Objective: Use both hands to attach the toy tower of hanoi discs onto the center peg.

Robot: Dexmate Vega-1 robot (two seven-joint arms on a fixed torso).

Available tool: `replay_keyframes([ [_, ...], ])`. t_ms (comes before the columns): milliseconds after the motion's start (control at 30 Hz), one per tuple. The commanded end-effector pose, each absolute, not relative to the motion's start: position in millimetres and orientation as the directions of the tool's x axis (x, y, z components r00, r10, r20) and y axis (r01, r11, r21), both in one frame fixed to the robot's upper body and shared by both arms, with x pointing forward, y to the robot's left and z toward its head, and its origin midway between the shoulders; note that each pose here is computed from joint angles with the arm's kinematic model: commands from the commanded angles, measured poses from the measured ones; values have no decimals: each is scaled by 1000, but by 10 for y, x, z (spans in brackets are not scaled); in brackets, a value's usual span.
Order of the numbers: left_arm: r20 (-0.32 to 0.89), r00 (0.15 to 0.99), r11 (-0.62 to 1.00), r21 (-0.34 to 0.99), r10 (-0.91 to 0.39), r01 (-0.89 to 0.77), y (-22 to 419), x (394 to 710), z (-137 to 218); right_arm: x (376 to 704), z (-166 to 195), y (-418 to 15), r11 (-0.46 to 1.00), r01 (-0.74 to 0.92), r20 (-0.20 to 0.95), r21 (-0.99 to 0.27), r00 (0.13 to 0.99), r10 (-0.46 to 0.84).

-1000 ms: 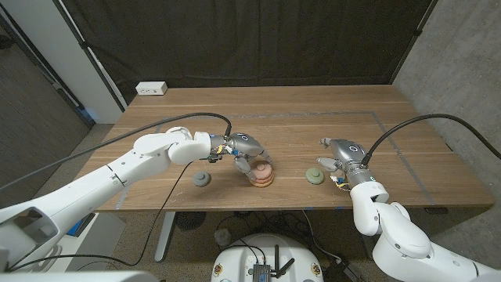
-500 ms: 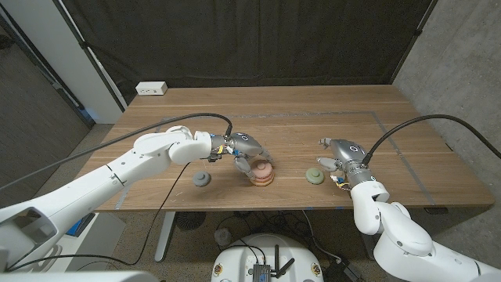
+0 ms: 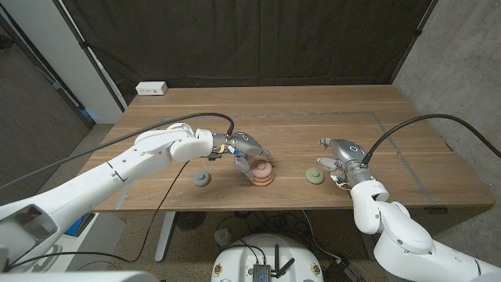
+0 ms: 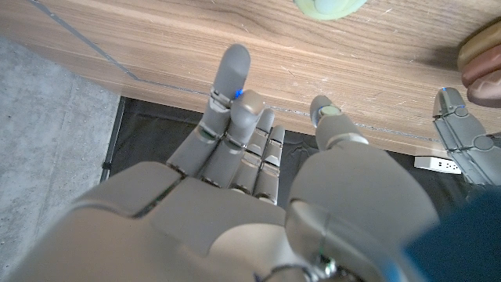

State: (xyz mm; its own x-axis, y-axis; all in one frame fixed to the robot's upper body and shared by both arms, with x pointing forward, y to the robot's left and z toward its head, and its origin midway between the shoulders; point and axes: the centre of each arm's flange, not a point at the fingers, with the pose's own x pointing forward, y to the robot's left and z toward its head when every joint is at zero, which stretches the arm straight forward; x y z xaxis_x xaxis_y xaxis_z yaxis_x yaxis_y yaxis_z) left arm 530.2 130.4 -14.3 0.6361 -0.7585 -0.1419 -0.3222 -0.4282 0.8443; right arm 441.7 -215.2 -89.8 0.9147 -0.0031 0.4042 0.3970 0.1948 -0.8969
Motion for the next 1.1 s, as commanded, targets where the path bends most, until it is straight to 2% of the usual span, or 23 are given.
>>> replay_keyframes([
  [33, -123, 653, -416, 853, -747, -315, 1388, 5258, -55, 4416, -887, -2146, 189, 402, 410, -896, 912, 1],
  [1100, 97, 760, -198, 937, -643, -287, 1912, 5165, 108, 4520, -826, -2207, 200, 393, 407, -898, 913, 33],
])
